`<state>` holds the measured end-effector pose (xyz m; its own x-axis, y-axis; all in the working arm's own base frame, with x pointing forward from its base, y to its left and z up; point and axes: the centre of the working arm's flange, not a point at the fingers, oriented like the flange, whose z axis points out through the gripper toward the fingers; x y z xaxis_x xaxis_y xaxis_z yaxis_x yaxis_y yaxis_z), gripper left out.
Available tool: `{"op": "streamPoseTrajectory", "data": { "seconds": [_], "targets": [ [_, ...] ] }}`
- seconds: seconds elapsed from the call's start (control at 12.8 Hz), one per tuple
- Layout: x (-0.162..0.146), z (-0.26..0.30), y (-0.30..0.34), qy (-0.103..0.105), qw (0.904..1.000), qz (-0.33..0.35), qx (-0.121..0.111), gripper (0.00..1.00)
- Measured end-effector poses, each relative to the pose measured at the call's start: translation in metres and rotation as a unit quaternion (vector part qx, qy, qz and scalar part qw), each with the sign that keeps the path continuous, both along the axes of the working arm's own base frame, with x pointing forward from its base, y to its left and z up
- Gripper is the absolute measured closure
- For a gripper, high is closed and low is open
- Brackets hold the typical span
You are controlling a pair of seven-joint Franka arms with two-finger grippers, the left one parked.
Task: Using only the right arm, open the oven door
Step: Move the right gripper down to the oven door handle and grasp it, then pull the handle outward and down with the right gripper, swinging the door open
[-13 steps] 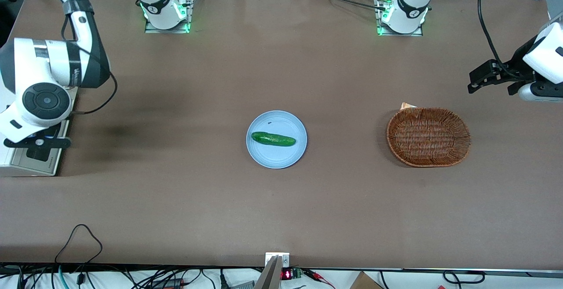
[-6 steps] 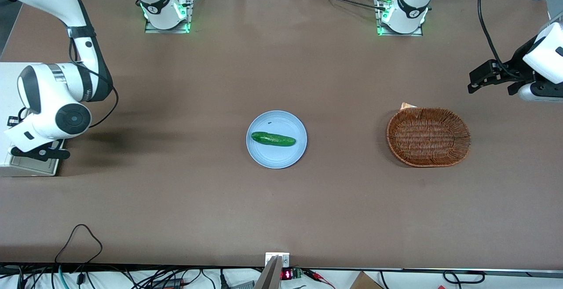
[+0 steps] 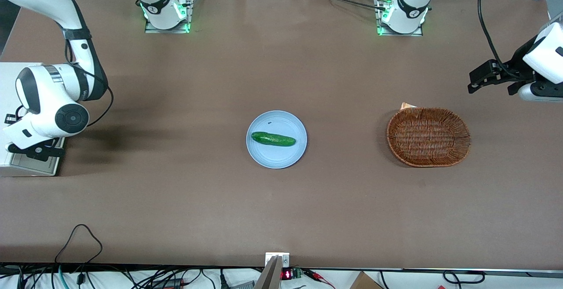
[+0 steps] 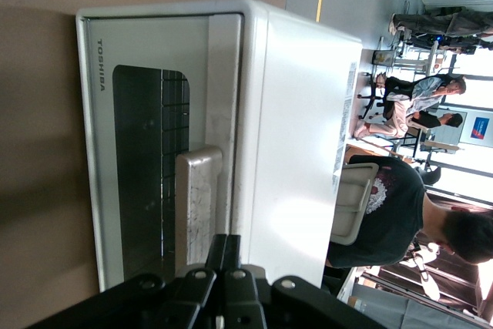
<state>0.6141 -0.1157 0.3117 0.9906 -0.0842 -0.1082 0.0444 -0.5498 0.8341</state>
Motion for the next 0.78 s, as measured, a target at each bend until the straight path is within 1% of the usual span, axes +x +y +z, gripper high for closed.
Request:
{"op": "streamPoseTrajectory", "data": {
  "seconds": [0.23,0.47,0.78],
  "targets": [
    [-0.004,-0.007,-0.002,-0.005,1.0000,-0.004,0.003,0.98],
    [-0.006,-0.013,-0.011,-0.015,0.9998,-0.007,0.012,0.98],
    [-0.008,-0.014,-0.012,-0.025,0.9996,-0.011,0.011,0.98]
  ]
}}
